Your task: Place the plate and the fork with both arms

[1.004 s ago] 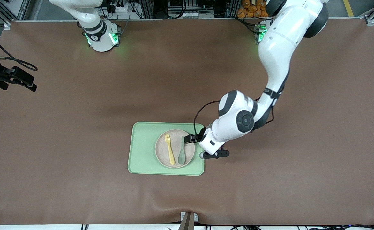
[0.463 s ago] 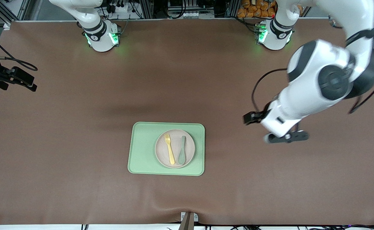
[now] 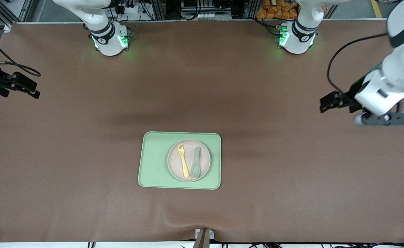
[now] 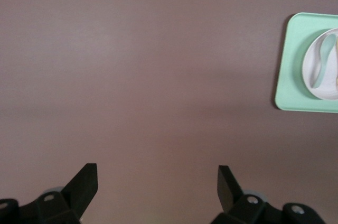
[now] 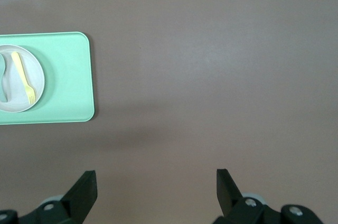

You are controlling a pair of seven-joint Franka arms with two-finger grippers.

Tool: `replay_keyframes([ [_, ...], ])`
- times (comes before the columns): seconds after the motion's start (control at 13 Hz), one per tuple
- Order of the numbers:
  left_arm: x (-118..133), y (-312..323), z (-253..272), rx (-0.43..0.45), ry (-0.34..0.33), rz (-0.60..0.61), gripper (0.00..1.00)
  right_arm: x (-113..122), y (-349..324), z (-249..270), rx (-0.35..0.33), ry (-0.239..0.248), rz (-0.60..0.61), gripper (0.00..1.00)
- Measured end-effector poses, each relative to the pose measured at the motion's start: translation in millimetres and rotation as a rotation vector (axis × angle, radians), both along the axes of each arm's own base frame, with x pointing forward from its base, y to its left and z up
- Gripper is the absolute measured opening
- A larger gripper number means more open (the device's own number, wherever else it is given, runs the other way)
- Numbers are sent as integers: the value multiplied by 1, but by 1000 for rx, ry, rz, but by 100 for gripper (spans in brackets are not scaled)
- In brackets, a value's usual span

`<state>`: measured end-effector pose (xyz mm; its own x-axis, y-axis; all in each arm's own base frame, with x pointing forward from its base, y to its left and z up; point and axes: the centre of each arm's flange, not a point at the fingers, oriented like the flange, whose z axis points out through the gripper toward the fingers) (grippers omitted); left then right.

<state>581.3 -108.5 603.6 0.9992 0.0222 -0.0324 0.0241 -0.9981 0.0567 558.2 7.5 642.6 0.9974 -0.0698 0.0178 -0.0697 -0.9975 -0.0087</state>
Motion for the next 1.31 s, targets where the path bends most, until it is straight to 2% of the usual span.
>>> replay_keyframes([
  [0.23, -24, 5, 10, 15, -8, 9, 100, 0, 0, 0, 0, 0, 1, 100],
  [0.54, -22, 16, 16, 41, -29, 23, 100, 0, 0, 0, 0, 0, 1, 100],
  [1.31, -44, 25, 35, 60, 16, 33, 100, 0, 0, 0, 0, 1, 0, 100],
])
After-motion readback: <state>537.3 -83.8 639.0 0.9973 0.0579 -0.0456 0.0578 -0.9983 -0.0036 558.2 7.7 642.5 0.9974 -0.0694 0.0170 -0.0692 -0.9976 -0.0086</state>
